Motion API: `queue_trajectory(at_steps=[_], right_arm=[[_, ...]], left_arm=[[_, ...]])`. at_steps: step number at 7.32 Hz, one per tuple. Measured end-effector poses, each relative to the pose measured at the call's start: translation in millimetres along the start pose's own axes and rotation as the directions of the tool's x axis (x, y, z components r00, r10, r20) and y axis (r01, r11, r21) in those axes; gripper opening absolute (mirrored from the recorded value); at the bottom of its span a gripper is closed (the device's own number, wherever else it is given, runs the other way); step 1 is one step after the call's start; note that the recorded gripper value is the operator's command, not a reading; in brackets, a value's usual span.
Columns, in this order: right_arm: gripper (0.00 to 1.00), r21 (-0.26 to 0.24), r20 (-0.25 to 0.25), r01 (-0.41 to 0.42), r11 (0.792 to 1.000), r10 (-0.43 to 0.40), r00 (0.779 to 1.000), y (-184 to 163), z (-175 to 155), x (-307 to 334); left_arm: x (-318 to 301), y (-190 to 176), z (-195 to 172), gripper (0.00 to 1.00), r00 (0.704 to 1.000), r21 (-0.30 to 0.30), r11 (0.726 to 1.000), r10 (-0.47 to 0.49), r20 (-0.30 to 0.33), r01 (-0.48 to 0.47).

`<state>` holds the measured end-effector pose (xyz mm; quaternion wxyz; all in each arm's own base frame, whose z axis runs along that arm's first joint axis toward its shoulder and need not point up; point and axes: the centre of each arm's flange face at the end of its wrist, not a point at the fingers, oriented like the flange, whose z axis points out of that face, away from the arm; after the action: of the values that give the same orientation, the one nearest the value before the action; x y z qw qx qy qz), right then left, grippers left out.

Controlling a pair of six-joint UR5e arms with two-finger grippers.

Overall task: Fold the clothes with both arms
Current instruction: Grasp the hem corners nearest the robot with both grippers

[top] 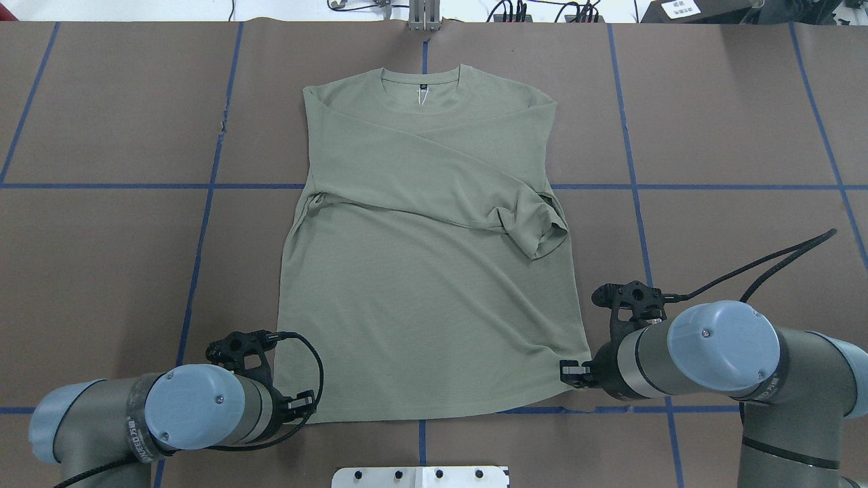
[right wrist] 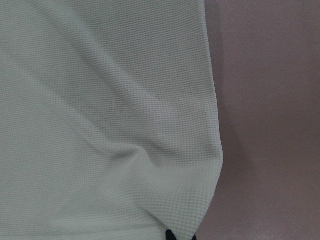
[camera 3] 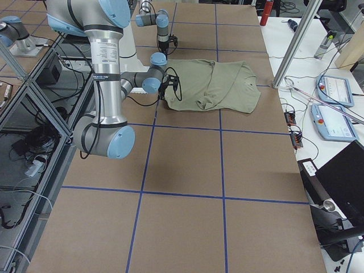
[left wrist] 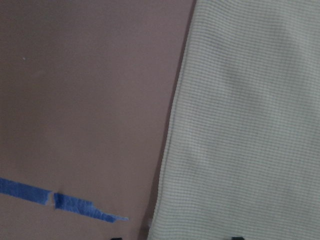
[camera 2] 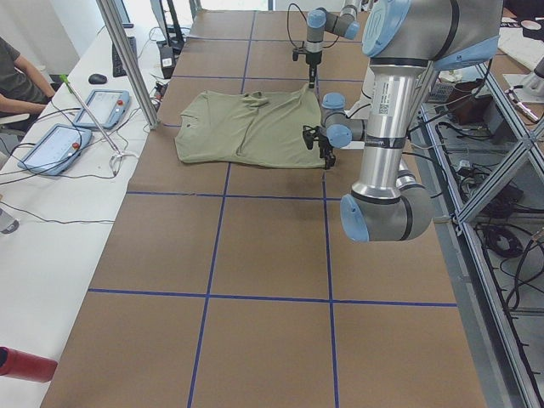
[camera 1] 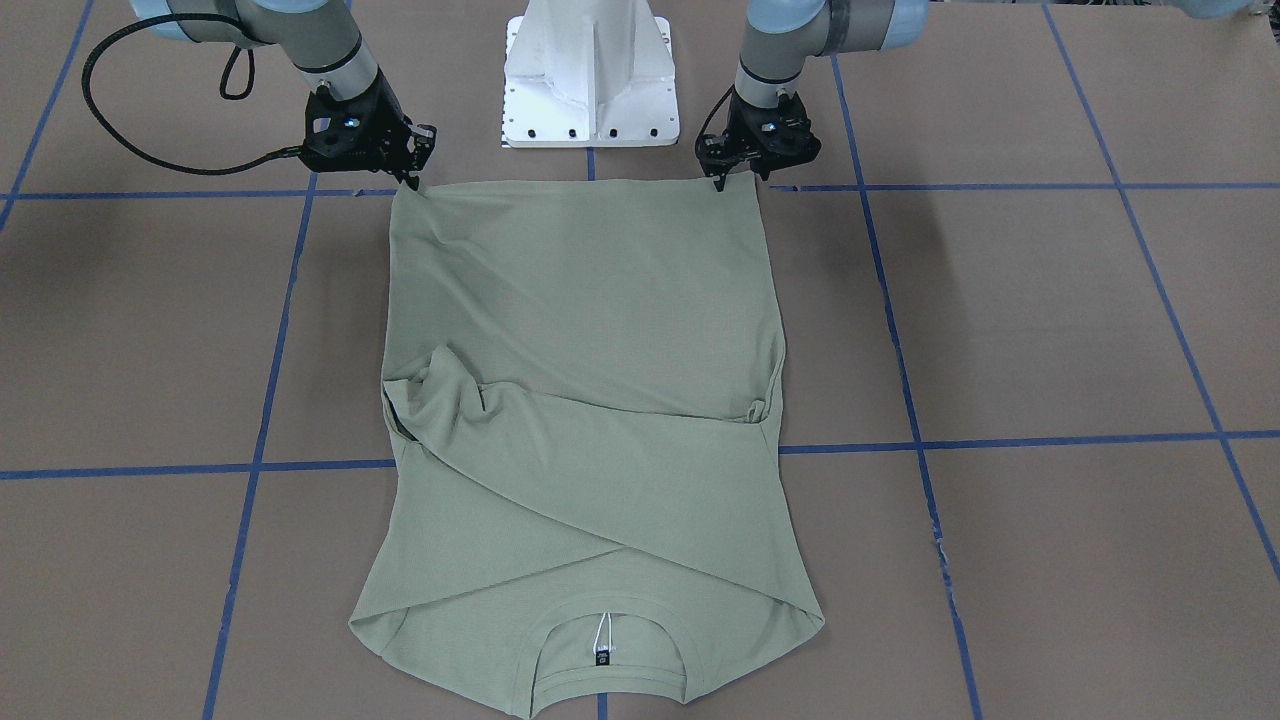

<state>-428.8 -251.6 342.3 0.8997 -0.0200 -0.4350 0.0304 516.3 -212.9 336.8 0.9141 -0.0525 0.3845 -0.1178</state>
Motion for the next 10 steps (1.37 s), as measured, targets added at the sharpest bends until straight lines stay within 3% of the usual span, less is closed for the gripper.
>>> queue_trajectory(at_steps=[4,5,10], right_arm=[[0.0,0.001,-0.001,0.0,1.0,0.0,1.0,0,0,1],[0.0,0.001,-0.001,-0.001,1.0,0.001,1.0,-1,0,1],[0.0,-0.011,0.007,-0.024,1.0,0.024,1.0,-11,-12,9]], left_arm=[[0,1,-1,0.13,1.0,0.003,1.0,-0.002,-0.003,0.002],[1,0,-2,0.01,1.0,0.005,1.0,-0.002,-0.005,0.002],[5,-1,-20,0.0,0.999,0.005,1.0,-0.005,-0.039,0.005]])
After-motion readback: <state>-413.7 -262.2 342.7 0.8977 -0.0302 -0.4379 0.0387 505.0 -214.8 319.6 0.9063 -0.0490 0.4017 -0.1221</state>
